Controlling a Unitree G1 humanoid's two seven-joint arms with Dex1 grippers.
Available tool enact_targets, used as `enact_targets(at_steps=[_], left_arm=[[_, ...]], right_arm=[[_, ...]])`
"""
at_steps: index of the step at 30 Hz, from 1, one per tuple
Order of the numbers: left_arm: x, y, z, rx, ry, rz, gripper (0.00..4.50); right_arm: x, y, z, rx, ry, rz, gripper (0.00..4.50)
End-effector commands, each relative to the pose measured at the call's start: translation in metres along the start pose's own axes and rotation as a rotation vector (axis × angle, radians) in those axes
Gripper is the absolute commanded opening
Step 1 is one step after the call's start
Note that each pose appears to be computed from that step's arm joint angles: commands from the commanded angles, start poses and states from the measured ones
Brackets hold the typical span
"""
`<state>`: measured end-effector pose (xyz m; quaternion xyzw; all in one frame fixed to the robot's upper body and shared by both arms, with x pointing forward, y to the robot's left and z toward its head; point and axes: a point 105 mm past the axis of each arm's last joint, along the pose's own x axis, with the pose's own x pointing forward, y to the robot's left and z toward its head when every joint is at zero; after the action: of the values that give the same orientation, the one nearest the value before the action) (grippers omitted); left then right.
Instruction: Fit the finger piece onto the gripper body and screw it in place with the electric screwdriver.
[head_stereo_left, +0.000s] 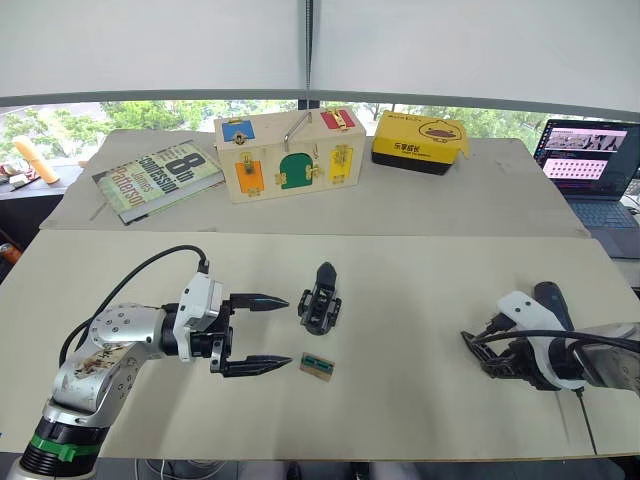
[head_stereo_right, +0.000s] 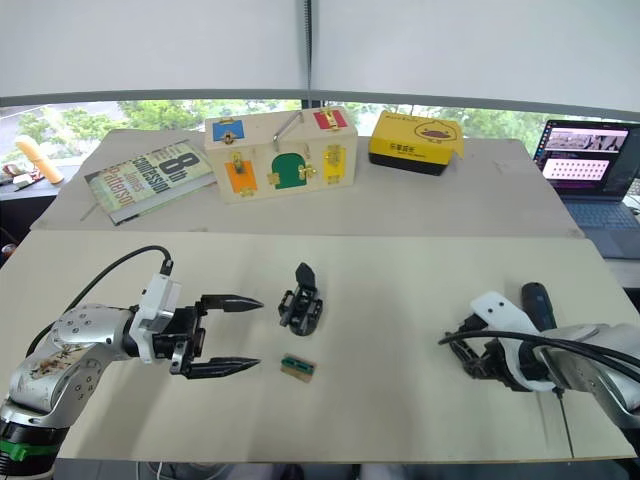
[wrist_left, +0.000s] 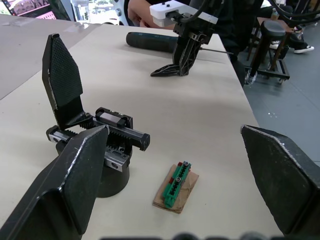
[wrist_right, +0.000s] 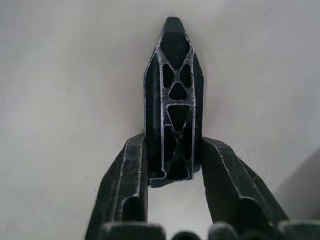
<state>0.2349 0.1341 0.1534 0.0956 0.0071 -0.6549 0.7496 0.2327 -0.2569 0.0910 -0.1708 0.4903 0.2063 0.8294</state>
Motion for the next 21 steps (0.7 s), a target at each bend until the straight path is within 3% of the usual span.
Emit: enact_targets(at_steps=[1,6,9,14,17,21], left_arm=[[-0.002,0.004,0.018,-0.009,-0.087,0.047,4.5],[-0.001,0.024,0.051,-0.094,-0.276,0.205,4.5],[-0.001,0.04,0.064,-0.157,-0.409,0.307,4.5],[0.016,0.059,0.082,-0.206,-0.557,0.413,4.5],[0.035,0.062,0.087,-0.211,-0.591,0.418,4.5],[0.052,0.063,0.095,-0.265,-0.672,0.399,4.5]], right_arm=[[-0.009,-0.007,0.014,-0.058,-0.123,-0.056,1.1],[-0.046,-0.003,0.076,-0.203,-0.557,-0.131,1.1],[-0.067,0.02,0.119,-0.34,-0.835,-0.169,1.1],[-0.086,0.072,0.173,-0.513,-1.154,-0.207,1.1],[-0.089,0.097,0.192,-0.579,-1.269,-0.208,1.1],[-0.075,0.116,0.199,-0.676,-1.285,-0.228,1.1]])
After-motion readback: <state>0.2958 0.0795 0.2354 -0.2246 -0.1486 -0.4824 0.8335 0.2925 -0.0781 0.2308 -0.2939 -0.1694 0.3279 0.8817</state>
